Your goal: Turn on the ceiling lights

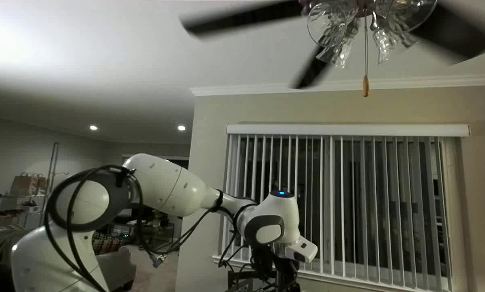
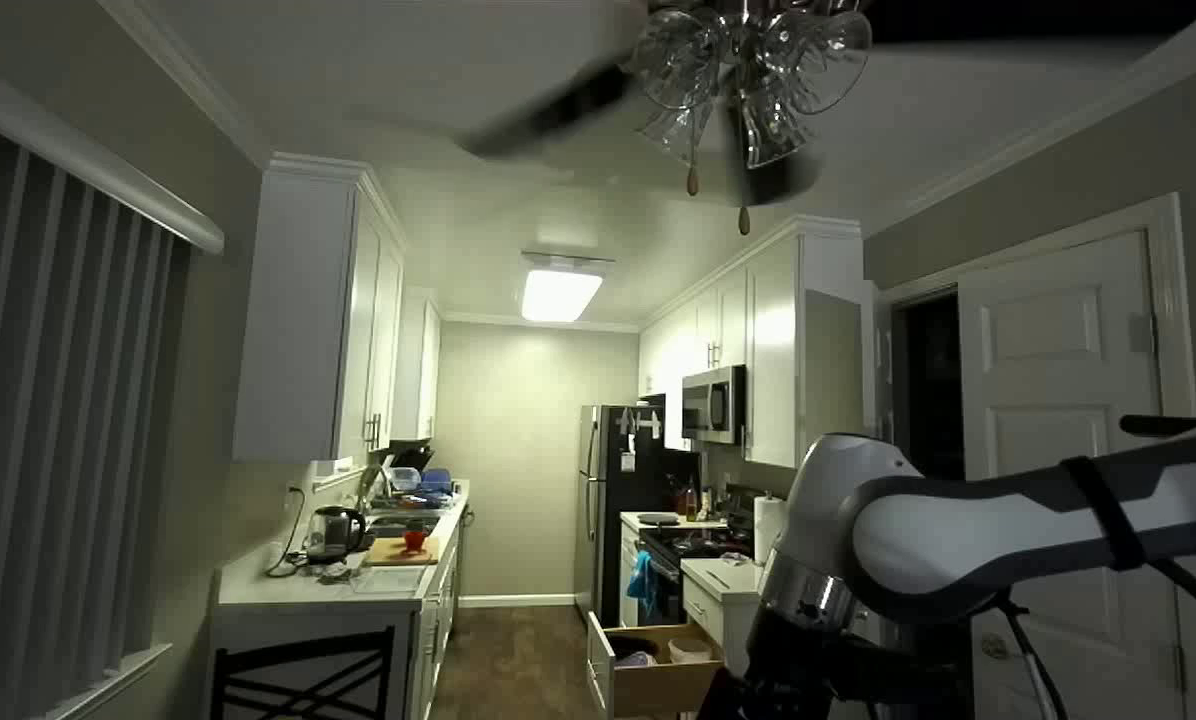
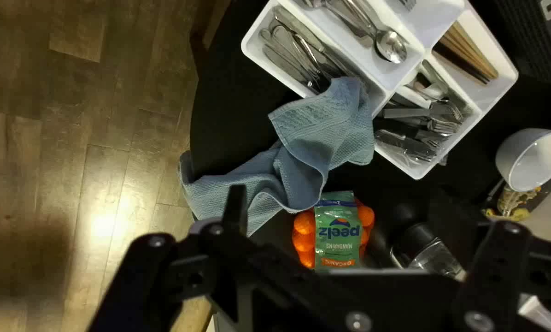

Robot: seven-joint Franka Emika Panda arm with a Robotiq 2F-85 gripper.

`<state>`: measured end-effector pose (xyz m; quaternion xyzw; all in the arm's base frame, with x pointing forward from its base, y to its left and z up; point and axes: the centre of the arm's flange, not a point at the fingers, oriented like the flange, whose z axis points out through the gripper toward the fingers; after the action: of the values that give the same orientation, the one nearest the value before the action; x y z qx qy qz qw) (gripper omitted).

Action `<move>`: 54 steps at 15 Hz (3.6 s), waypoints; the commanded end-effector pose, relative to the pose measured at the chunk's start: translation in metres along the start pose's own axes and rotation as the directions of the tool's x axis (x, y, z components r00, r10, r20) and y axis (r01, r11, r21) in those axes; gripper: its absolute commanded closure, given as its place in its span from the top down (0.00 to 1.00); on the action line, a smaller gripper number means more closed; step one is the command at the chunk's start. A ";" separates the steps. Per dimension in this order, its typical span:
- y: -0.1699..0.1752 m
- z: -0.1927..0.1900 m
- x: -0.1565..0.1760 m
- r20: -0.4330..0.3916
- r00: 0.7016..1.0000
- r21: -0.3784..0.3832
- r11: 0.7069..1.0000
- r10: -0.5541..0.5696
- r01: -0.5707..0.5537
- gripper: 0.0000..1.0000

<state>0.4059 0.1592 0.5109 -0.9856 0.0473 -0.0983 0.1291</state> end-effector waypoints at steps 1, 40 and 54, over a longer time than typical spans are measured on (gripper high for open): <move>0.000 0.000 0.000 0.000 1.000 0.000 1.000 0.000 0.000 1.00; -0.056 -0.386 0.056 -0.944 0.164 -0.311 0.940 -0.288 -0.139 1.00; -0.081 -0.462 0.082 -0.942 0.023 -0.331 0.917 -0.335 -0.223 1.00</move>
<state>0.3725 0.1170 0.9586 -0.6488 0.0854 -0.7437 -0.1365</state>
